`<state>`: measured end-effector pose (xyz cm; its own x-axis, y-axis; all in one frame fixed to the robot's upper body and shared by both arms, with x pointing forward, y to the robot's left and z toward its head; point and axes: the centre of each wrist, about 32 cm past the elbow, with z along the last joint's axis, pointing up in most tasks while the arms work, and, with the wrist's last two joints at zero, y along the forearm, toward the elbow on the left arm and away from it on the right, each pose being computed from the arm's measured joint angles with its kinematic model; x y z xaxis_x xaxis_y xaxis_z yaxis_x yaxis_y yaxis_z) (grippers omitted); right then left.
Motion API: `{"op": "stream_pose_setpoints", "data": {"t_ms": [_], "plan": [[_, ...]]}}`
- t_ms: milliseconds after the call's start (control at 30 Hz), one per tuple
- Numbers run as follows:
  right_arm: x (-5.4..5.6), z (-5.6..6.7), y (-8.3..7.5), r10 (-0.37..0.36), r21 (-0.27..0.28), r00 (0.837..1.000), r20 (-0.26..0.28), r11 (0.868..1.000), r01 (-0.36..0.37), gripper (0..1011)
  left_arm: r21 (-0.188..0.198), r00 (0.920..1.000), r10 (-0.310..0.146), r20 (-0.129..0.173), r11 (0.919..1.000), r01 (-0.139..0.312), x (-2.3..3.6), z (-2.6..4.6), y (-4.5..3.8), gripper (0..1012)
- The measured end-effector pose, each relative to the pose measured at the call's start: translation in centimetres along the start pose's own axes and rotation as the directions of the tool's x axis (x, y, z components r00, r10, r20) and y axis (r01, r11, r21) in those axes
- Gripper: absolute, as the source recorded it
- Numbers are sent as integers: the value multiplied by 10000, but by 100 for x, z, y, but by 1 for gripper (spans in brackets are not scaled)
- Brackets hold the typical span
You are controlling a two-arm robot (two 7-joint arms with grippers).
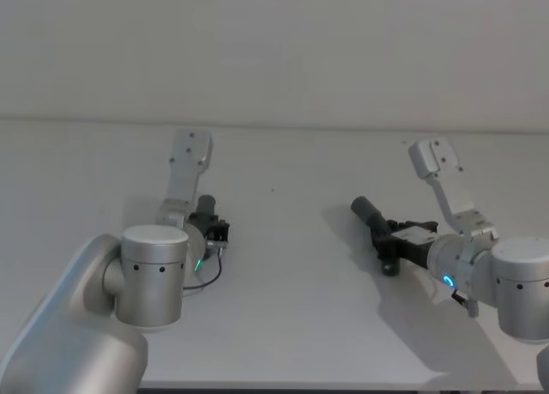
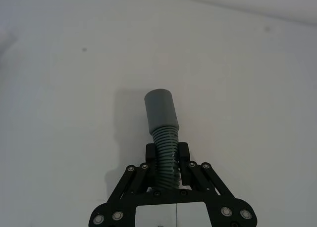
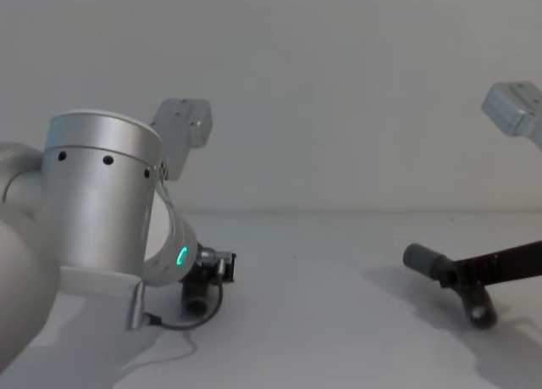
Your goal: Use both hands to pick up one end of the pipe from the table, align the ends, and insert them.
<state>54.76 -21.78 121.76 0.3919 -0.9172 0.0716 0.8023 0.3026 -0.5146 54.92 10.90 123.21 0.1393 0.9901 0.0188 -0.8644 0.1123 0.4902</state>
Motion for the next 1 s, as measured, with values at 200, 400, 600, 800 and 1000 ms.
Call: {"op": "stream_pose_setpoints", "data": {"t_ms": [200, 400, 600, 800, 1000], "plan": [[-1, 5, -43, -186, 570, 9995, 243, 9982, 172, 264, -624, 9997, -107, 233, 9980, 121, 7, 68, 54, 341], [15, 22, -88, -377, 1184, 9976, 578, 9925, 307, 264, -1207, 9976, -435, 545, 9914, 499, 58, 150, 109, 341], [70, 35, -138, -473, 1833, 9918, 1186, 9827, 250, 264, -1558, 9908, -905, 1005, 9821, 1056, 143, 207, 146, 341], [150, 48, -184, -330, 2301, 9796, 1983, 9731, -138, 264, -1694, 9755, -1501, 1608, 9695, 1771, 239, 244, 174, 341], [246, 63, -226, -67, 2598, 9577, 2877, 9630, -713, 264, -1642, 9498, -2116, 2306, 9536, 2523, 351, 269, 199, 341]]}}
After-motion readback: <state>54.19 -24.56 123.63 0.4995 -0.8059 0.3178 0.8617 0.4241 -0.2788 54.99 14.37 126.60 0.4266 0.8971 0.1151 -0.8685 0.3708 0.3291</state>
